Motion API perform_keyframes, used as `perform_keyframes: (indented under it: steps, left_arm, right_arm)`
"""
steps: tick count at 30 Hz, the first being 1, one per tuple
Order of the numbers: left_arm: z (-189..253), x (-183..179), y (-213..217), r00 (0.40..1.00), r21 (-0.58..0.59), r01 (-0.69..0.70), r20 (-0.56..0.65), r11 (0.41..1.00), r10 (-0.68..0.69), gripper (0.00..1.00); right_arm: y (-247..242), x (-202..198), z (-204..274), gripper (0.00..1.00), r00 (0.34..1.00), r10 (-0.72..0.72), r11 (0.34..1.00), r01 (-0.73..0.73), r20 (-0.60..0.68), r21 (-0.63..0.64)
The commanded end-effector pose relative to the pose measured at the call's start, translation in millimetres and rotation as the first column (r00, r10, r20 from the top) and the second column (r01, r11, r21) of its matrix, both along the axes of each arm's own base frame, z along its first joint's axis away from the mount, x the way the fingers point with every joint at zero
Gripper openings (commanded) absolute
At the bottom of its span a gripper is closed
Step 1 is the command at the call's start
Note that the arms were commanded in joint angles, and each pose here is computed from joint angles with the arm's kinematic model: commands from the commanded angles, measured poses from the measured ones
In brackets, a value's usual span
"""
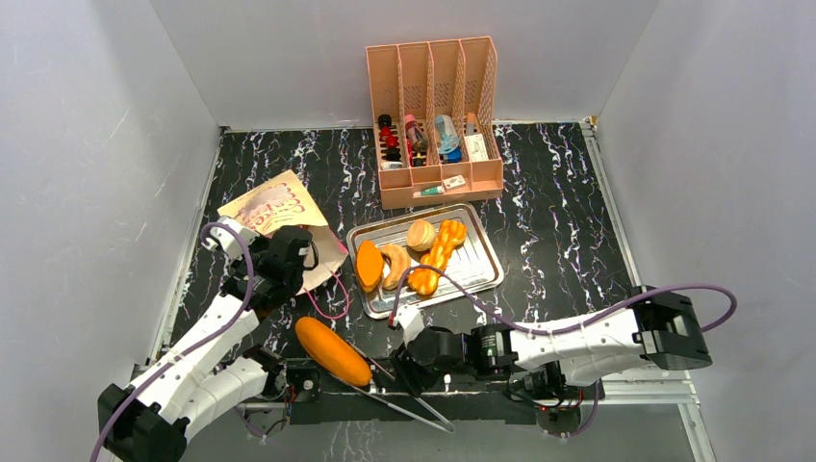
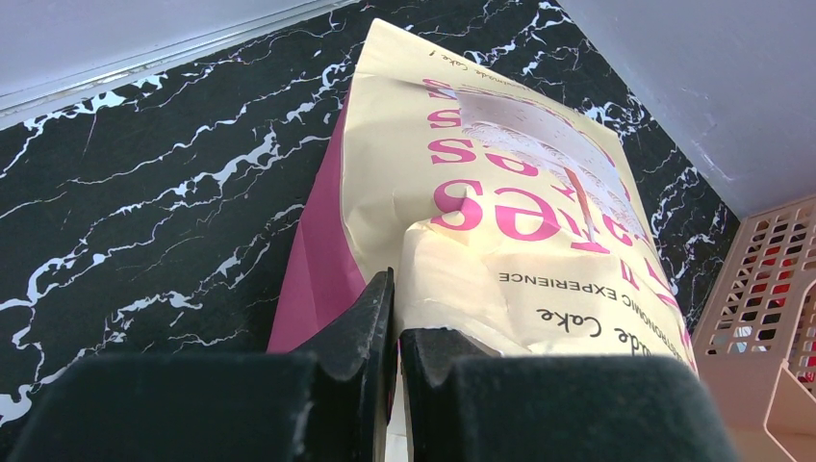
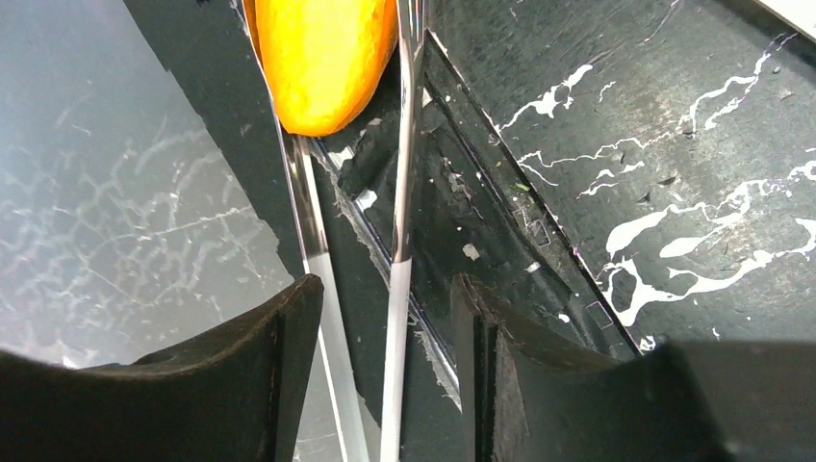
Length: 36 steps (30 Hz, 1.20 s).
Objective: Take the fake bread out of the paper bag
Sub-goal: Move the fake bread at the center of the board.
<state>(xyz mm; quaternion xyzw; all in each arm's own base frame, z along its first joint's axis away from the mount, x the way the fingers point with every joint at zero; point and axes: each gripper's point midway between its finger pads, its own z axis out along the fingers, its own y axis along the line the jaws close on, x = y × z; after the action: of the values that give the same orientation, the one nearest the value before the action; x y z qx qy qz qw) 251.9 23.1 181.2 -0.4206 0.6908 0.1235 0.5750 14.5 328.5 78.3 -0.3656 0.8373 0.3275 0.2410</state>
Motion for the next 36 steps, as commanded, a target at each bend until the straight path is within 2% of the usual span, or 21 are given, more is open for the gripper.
perform_keyframes:
  steps: [1,7,15,21,27,36]
  left_arm:
    - [11.5,-0.1,2.4,1.0,0.003,-0.008,0.024,1.0,0.008,0.05]
    - [9.6,-1.8,3.6,1.0,0.003,-0.011,0.022,1.0,0.011,0.05]
    - [11.2,-1.8,4.1,1.0,0.008,-0.013,0.023,1.0,0.013,0.05]
    - [10.5,-0.8,3.4,1.0,0.007,-0.012,0.023,1.0,0.012,0.05]
    - [10.6,-0.5,3.4,1.0,0.008,-0.013,0.023,1.0,0.013,0.05]
    - [13.5,-2.3,5.0,0.999,0.008,-0.017,0.031,1.0,0.017,0.05]
  right_arm:
    - [15.7,2.3,19.8,0.51,0.995,0.014,0.999,-0.018,0.096,0.046]
    - [18.3,-14.4,6.3,0.58,0.985,0.089,0.996,-0.087,0.149,-0.022]
    - [22.5,-11.7,-5.8,0.59,0.974,0.089,0.995,-0.075,0.211,-0.07]
    - [27.6,-2.0,-10.4,0.57,0.963,0.071,0.994,-0.046,0.261,-0.101]
    - [32.8,2.7,-29.7,0.47,0.956,0.083,0.986,-0.037,0.282,-0.164]
    - [39.7,22.0,-33.1,0.47,0.955,0.027,0.987,0.021,0.295,-0.159]
